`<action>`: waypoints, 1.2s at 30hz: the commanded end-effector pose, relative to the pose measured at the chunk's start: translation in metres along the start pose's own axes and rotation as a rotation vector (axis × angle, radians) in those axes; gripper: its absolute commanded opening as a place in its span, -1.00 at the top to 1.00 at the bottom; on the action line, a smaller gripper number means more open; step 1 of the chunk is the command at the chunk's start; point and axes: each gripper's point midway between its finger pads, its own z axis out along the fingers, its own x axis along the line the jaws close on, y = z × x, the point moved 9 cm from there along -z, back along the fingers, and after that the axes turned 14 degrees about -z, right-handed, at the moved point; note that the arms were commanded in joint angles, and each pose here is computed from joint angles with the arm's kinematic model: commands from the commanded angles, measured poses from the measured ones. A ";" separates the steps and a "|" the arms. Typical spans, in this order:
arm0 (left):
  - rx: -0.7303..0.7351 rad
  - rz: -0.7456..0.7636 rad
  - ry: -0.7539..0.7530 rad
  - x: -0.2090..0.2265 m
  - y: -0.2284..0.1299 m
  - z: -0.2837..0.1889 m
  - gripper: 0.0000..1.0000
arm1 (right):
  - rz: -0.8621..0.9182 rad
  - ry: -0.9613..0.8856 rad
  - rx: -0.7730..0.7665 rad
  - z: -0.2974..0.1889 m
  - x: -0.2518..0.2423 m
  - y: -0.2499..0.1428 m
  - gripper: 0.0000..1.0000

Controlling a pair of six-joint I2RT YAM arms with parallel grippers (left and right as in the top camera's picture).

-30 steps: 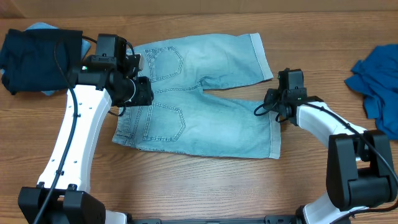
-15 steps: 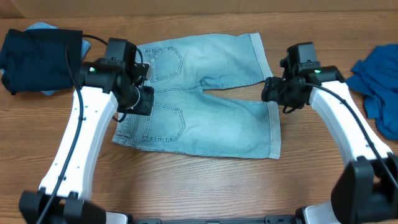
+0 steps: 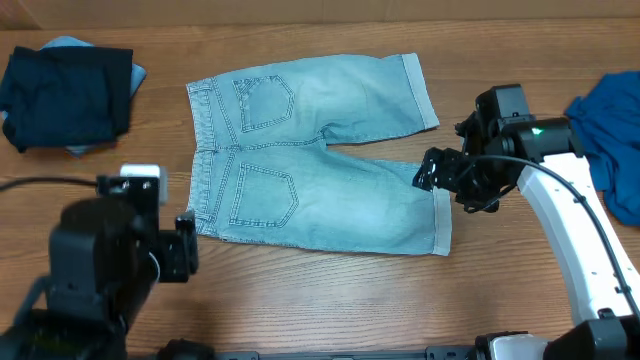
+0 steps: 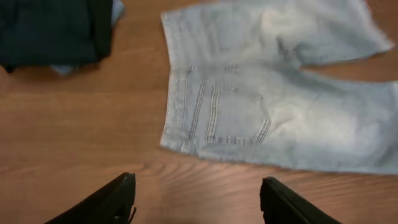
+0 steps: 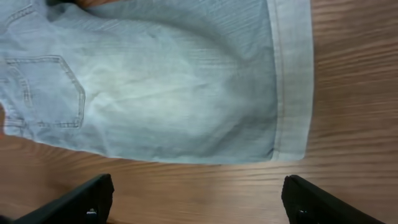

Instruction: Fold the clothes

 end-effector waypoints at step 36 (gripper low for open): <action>0.666 -0.124 0.063 -0.010 -0.109 0.245 -0.45 | 0.195 0.063 0.151 0.096 -0.048 -0.060 -0.86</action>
